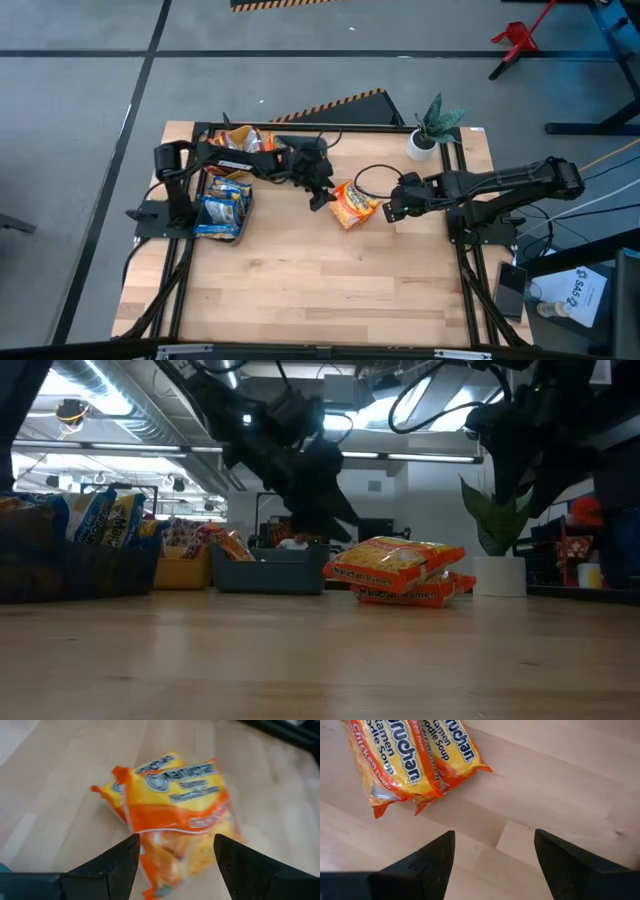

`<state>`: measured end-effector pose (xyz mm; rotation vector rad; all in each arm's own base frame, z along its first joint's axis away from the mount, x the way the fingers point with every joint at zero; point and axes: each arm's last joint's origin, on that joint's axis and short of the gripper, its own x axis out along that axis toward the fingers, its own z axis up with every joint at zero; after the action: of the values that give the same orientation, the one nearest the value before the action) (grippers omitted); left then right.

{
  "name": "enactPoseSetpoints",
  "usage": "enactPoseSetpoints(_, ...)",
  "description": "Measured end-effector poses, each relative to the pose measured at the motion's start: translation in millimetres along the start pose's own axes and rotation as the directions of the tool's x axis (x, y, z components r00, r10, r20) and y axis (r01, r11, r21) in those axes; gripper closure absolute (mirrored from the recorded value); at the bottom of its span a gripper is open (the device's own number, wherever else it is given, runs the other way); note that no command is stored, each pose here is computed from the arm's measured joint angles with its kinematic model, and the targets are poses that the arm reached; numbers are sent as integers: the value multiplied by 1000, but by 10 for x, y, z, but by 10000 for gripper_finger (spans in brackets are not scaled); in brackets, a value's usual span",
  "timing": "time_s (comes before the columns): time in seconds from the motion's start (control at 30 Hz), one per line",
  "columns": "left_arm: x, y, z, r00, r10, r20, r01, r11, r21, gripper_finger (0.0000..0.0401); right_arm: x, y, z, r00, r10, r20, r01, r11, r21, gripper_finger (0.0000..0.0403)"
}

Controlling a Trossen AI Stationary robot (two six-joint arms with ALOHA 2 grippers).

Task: Sort Maruchan noodles
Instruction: Put the orange noodle pack into the blue bin

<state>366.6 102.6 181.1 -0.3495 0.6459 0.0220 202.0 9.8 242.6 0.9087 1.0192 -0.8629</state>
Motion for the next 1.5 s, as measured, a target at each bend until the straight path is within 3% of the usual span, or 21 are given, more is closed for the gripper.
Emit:
enactPoseSetpoints(0.23,203,125,-165,997,55,-57,-58,997,-48,150,0,-2,1,1000,-4,5,4,1000,-12,144)
enactPoseSetpoints(0.47,349,93,-207,977,-209,-37,203,971,-124,151,1,-4,1,1000,-7,5,7,998,-59,144)
enactPoseSetpoints(0.67,504,82,-356,970,-227,-87,201,951,-234,168,2,-4,1,1000,-7,6,8,998,-68,144)
enactPoseSetpoints(0.87,540,93,-402,963,-250,-104,196,908,-370,221,2,-5,4,1000,-10,14,11,995,-102,144)
enactPoseSetpoints(1.23,508,111,-362,949,-304,-85,236,863,-446,388,2,-5,3,1000,-10,13,12,993,-115,144)
enactPoseSetpoints(1.37,443,63,-271,922,-384,-49,309,807,-503,398,2,-5,4,1000,-10,13,11,994,-110,144)
enactPoseSetpoints(1.5,258,34,-96,909,-418,3,360,780,-512,399,1,-7,10,1000,-10,16,12,996,-88,144)
